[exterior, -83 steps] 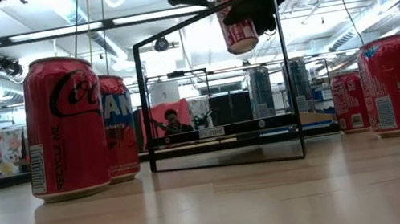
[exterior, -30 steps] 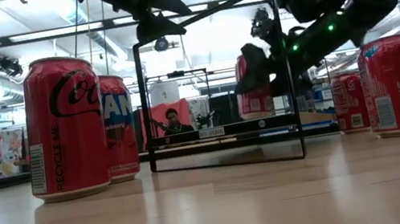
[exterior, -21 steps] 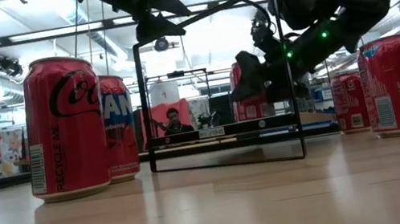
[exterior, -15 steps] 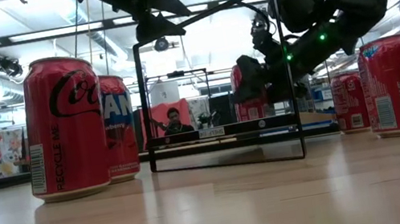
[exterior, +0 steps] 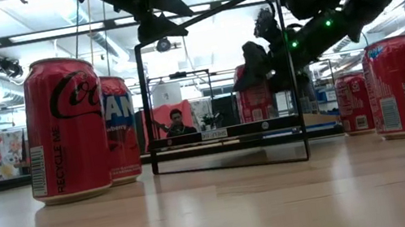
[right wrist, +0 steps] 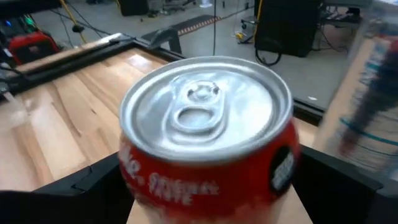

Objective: Place canned beverage on shelf
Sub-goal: Put the left red-white soda can on the shelf

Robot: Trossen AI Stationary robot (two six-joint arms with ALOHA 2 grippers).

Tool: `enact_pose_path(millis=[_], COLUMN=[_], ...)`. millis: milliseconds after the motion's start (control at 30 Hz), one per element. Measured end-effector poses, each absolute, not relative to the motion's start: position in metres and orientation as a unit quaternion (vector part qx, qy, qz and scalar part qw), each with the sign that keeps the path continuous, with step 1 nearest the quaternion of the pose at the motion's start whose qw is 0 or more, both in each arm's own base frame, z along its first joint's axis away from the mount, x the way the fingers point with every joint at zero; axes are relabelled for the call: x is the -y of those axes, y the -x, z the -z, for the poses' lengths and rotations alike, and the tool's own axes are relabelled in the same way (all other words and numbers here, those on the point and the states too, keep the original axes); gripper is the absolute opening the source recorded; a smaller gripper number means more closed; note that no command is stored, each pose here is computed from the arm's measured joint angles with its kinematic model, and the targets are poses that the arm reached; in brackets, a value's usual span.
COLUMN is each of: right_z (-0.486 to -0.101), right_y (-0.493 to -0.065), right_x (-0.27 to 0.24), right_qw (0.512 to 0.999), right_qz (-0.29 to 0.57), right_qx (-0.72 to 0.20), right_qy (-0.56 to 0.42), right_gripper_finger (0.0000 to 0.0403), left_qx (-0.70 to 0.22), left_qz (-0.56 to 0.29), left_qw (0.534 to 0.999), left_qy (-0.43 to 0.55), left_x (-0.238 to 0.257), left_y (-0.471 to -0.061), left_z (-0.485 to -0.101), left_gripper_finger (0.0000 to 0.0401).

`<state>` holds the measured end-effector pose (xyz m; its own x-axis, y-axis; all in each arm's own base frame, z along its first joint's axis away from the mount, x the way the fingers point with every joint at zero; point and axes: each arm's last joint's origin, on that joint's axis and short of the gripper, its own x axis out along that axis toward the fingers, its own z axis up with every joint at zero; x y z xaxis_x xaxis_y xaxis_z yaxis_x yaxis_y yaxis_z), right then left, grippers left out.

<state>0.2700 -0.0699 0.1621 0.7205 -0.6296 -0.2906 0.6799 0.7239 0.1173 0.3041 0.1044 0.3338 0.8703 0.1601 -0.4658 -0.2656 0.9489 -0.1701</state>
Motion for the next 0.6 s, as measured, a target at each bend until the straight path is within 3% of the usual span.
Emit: enact_pose_path(millis=[600], right_z=[-0.205], right_y=[-0.244], right_x=[0.062], right_qw=[0.932], right_qz=[0.334], right_qx=[-0.115], right_qy=[-0.081], right_gripper_finger=[0.0383], left_qx=[-0.228], left_qz=[-0.122], left_qw=[0.958], left_qy=[0.127], left_x=[-0.105], left_y=[-0.304], left_z=[-0.334], left_gripper_finger=[0.0290])
